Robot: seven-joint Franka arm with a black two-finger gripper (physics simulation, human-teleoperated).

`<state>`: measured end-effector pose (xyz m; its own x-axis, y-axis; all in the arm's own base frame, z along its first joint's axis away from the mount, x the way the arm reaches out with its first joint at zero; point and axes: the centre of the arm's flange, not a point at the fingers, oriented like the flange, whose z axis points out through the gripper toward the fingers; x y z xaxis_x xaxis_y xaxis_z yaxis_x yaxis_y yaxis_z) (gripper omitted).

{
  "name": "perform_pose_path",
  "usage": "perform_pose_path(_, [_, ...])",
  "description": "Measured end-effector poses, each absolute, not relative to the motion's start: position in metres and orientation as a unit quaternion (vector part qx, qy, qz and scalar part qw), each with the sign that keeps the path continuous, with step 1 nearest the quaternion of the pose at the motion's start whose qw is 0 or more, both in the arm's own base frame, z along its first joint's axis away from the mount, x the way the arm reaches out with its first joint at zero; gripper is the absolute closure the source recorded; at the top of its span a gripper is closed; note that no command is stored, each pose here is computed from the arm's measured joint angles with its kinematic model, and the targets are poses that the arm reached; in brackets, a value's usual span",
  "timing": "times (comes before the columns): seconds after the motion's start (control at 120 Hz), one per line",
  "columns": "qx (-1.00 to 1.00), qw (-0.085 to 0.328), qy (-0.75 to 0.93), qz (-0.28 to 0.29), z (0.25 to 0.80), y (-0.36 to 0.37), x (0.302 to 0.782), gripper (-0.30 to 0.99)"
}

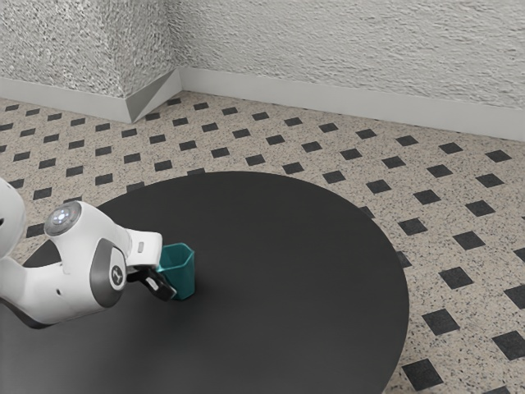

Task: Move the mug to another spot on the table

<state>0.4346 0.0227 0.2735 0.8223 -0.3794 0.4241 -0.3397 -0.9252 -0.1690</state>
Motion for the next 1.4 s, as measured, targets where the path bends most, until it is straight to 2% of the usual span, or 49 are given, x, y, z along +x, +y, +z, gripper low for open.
perform_pose_path(0.275, [-0.962,-0.007,0.189,-0.194,0.266,0.012,0.417,0.05])
perform_pose_path(0.658, [-0.970,-0.040,0.169,-0.167,0.259,0.019,0.385,0.02])
perform_pose_path(0.867, [-0.975,-0.071,0.161,-0.133,0.258,0.036,0.392,0.02])
perform_pose_path(1.092, [-0.957,-0.060,0.272,-0.079,0.359,0.025,0.421,0.02])
perform_pose_path(1.3, [-0.966,-0.038,0.250,-0.053,0.434,0.018,0.438,0.02])
perform_pose_path(1.4, [-0.973,-0.028,0.223,-0.050,0.469,0.020,0.462,0.02])
